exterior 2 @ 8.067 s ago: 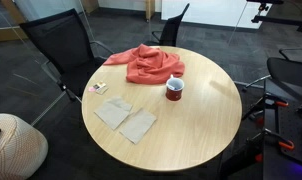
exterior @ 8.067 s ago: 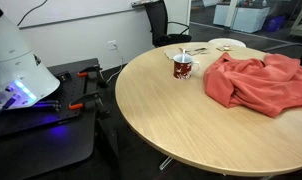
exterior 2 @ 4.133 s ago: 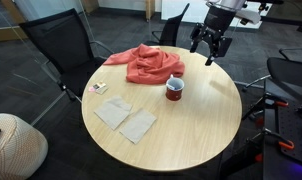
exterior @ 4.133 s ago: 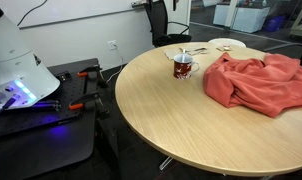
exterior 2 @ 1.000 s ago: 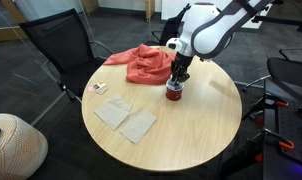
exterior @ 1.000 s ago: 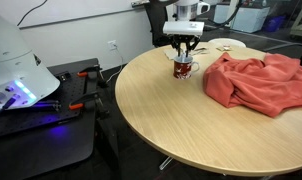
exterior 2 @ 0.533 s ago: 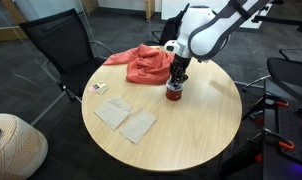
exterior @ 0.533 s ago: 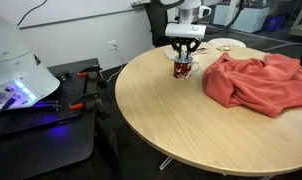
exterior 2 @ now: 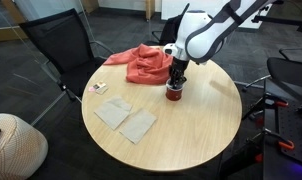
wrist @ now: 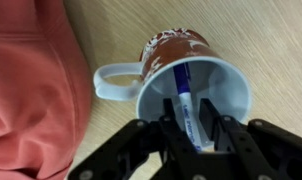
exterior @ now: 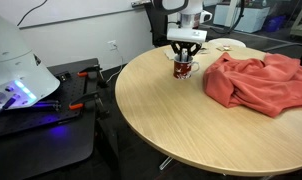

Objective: Take the blue pen out of the maroon mug

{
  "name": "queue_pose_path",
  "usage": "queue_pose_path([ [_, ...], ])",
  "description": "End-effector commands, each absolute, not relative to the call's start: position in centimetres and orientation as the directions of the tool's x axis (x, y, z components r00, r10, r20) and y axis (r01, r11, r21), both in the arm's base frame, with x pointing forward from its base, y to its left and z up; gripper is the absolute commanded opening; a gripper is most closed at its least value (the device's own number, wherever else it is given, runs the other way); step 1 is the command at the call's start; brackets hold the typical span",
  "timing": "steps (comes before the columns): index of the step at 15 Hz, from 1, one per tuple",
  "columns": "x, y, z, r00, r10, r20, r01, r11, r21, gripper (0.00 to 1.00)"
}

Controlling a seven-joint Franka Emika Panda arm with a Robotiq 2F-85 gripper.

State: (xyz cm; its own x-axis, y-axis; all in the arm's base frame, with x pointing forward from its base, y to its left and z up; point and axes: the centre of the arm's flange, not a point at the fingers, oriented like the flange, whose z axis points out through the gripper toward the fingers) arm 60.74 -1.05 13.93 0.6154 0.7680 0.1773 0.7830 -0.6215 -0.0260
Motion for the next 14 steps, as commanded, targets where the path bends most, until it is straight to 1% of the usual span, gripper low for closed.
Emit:
queue_pose_path([
  [1, 61.8, -0.9, 13.5, 0.62, 0.765, 0.175, 0.781, -0.622, -0.05, 0.24],
  [2, 61.8, -0.9, 13.3, 0.618, 0.766, 0.175, 0.783, -0.619, -0.052, 0.08],
  [4, 61.9, -0.6, 13.1, 0.615, 0.767, 0.182, 0.786, -0.616, -0.055, 0.0],
  [5, 61.8, -0.5, 13.1, 0.614, 0.767, 0.184, 0.786, -0.616, -0.054, 0.0],
  [6, 61.7, -0.5, 13.3, 0.615, 0.766, 0.186, 0.784, -0.618, -0.051, 0.03],
  [7, 61.3, -0.5, 13.7, 0.619, 0.762, 0.189, 0.781, -0.622, -0.048, 0.03],
  [14, 58.0, -0.1, 17.4, 0.622, 0.751, 0.219, 0.77, -0.638, 0.002, 0.03],
])
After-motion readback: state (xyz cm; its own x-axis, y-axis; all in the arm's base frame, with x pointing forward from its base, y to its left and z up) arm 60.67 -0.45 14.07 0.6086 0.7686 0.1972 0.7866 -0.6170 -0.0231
